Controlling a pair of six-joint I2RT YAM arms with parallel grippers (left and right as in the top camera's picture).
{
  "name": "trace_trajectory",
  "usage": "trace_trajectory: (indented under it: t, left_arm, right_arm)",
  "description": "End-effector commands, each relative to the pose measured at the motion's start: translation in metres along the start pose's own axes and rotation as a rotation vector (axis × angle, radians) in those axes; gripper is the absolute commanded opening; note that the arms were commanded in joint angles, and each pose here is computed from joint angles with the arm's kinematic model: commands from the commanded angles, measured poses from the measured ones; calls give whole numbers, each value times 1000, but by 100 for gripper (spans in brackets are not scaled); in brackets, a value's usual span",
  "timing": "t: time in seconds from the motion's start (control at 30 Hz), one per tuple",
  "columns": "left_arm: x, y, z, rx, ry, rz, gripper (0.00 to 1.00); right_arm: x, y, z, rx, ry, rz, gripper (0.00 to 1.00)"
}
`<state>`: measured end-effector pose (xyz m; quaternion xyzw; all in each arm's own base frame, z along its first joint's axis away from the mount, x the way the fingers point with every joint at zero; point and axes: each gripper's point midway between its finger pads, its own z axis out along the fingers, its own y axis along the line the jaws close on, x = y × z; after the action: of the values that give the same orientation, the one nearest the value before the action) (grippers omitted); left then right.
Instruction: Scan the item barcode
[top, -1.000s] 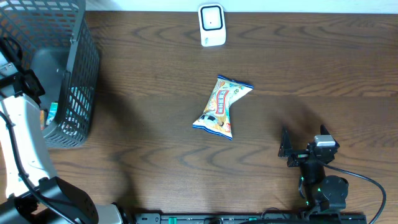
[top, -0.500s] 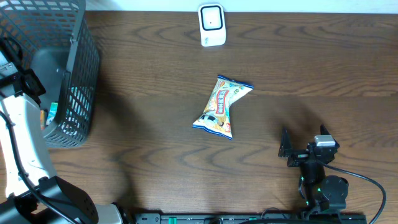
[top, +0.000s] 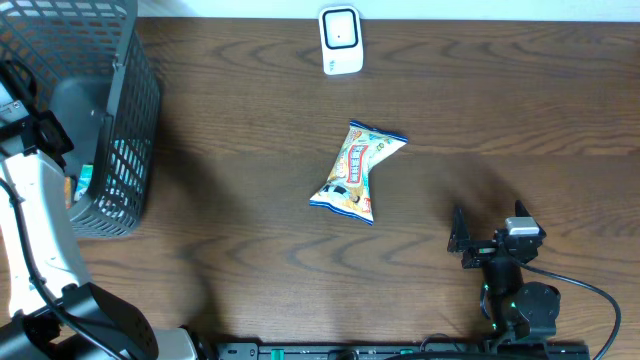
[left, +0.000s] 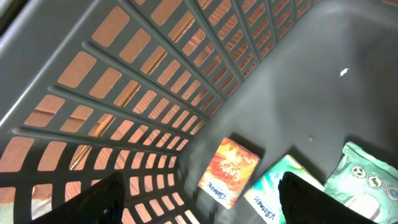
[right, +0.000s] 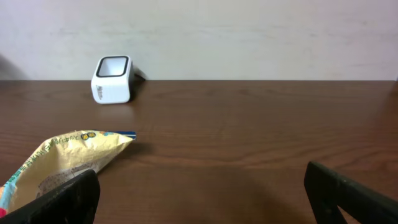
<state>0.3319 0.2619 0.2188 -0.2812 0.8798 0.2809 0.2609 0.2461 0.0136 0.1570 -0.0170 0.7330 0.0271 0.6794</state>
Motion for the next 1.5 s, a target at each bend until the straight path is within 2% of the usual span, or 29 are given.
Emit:
trace_trajectory:
  t: [0.0, 0.83, 1.0, 1.47]
  left_arm:
    - [6, -3, 9, 3, 27, -15, 77]
    - [8, -4, 11, 4, 37, -11, 78]
    - [10, -19, 14, 82, 46, -12, 77]
    - [13, -22, 19, 80, 63, -50, 77]
  right_arm:
    - [1, 0, 0, 2, 1, 10, 99]
    - [1, 0, 0, 2, 1, 10, 99]
    - [1, 0, 0, 2, 1, 10, 99]
    - [1, 0, 0, 2, 1, 10, 99]
